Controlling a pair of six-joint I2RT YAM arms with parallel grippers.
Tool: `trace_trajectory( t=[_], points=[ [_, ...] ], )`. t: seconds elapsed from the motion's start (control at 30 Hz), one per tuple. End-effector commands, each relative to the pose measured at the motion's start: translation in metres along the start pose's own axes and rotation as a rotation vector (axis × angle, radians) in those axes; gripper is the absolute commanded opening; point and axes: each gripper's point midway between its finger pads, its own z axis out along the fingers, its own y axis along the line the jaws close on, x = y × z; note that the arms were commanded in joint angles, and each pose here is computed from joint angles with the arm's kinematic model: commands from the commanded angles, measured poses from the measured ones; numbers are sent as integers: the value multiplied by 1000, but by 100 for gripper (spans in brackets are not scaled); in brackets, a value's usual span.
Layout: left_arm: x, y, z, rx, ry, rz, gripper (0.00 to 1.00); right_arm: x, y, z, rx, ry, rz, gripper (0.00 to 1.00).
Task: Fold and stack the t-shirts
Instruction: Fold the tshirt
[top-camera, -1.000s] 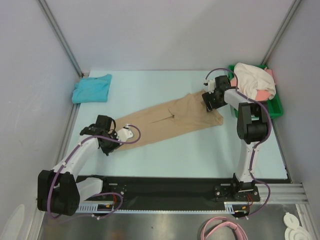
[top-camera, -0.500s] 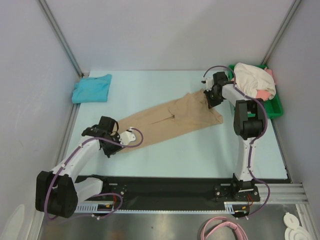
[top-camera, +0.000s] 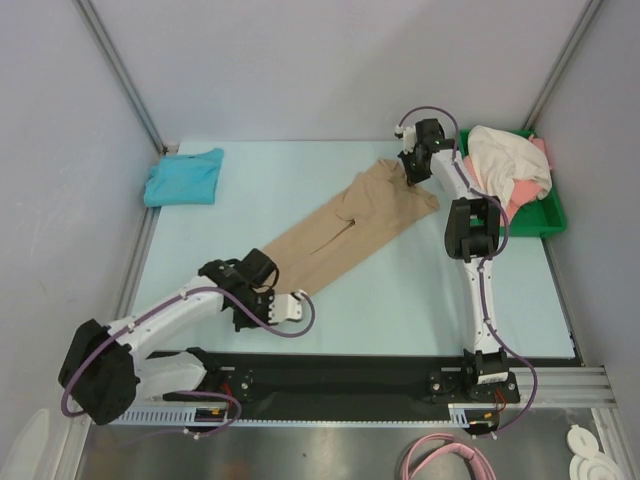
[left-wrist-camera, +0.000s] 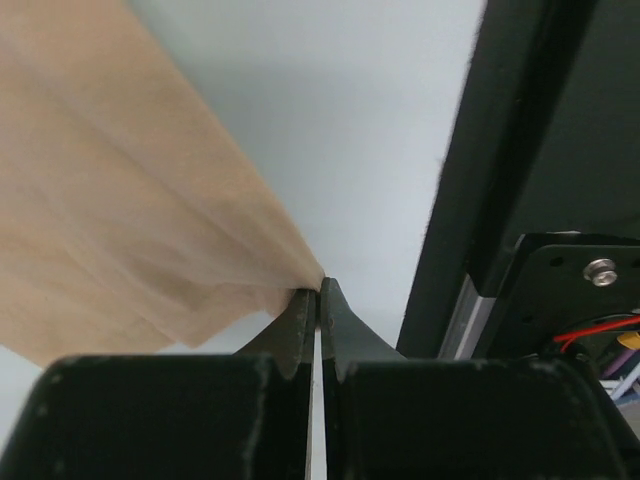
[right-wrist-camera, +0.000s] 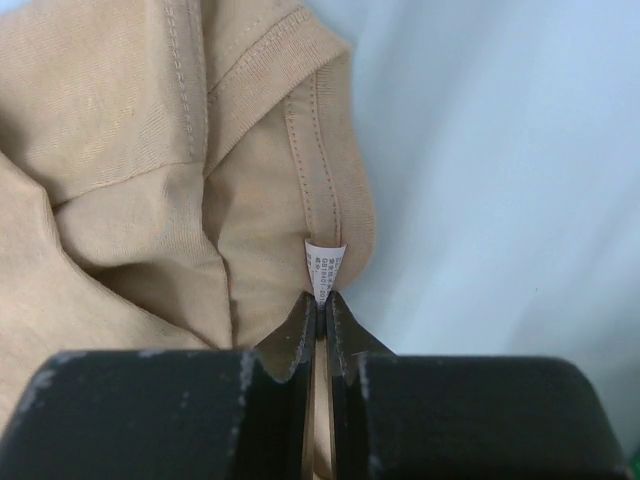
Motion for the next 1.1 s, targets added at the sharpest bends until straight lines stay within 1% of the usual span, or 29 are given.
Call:
trace_trajectory(
  t=[0.0, 0.1, 0.13, 0.17, 0.2, 0.37, 0.4, 0.47, 0.5, 0.53, 0.57, 0.6, 0.63, 0.67, 0.73, 0.77, 0.8, 0.9, 0.93, 0.97, 1.0, 1.03, 1.07],
  points=[
    [-19, -21, -3, 88, 23, 52, 1, -6, 3, 31, 43, -45, -30, 2],
    [-49, -29, 0, 115, 26, 133, 0, -29, 4, 31, 69, -116, -48, 0],
    [-55, -32, 5, 146, 53, 146, 1, -32, 5, 34, 72, -127, -36, 0],
    [-65, -42, 8, 173, 56, 183, 0, -46, 2, 30, 87, -165, -32, 1],
    [-76, -43, 13, 188, 67, 202, 0, -54, -4, 29, 121, -189, -24, 2],
    [-119, -69, 27, 244, 71, 332, 1, -71, -8, 32, 155, -247, -83, 2],
    [-135, -71, 25, 253, 48, 349, 1, -76, -8, 31, 160, -268, -88, 1],
    [-146, -80, 34, 293, 73, 383, 0, -81, -8, 31, 164, -284, -93, 0],
    [-162, -79, 31, 290, 55, 396, 0, -84, -9, 31, 168, -298, -93, 0],
    [-166, -82, 39, 310, 75, 402, 1, -86, -8, 30, 168, -304, -95, 0],
    [-174, -84, 39, 310, 66, 422, 0, -86, -9, 31, 169, -305, -95, 0],
    [-193, -84, 36, 300, 27, 437, 0, -88, -9, 31, 171, -311, -96, 0],
    [-200, -88, 41, 326, 24, 443, 1, -87, -10, 32, 171, -308, -95, 0],
    [-222, -93, 33, 332, -24, 466, 0, -87, -10, 31, 171, -308, -95, 0],
    [-242, -108, 27, 395, -70, 477, 0, -87, -11, 31, 172, -308, -93, 0],
    [-249, -117, 29, 420, -67, 492, 0, -87, -11, 31, 172, -309, -93, 0],
    [-262, -121, 21, 425, -94, 508, 0, -86, -11, 31, 171, -307, -90, 0],
    [-275, -136, 20, 458, -99, 546, 1, -86, -12, 30, 174, -306, -90, 0],
    [-278, -138, 22, 459, -97, 553, 7, -85, -11, 31, 171, -303, -90, 0],
    [-283, -140, 21, 452, -105, 563, 21, -84, -11, 31, 170, -299, -88, 0],
    [-286, -140, 23, 451, -110, 555, 45, -84, -11, 29, 169, -296, -86, 0],
    [-287, -141, 21, 450, -119, 555, 50, -84, -12, 27, 169, -295, -82, 9],
    [-289, -141, 19, 449, -134, 557, 58, -84, -14, 19, 170, -297, -62, 17]
  ],
)
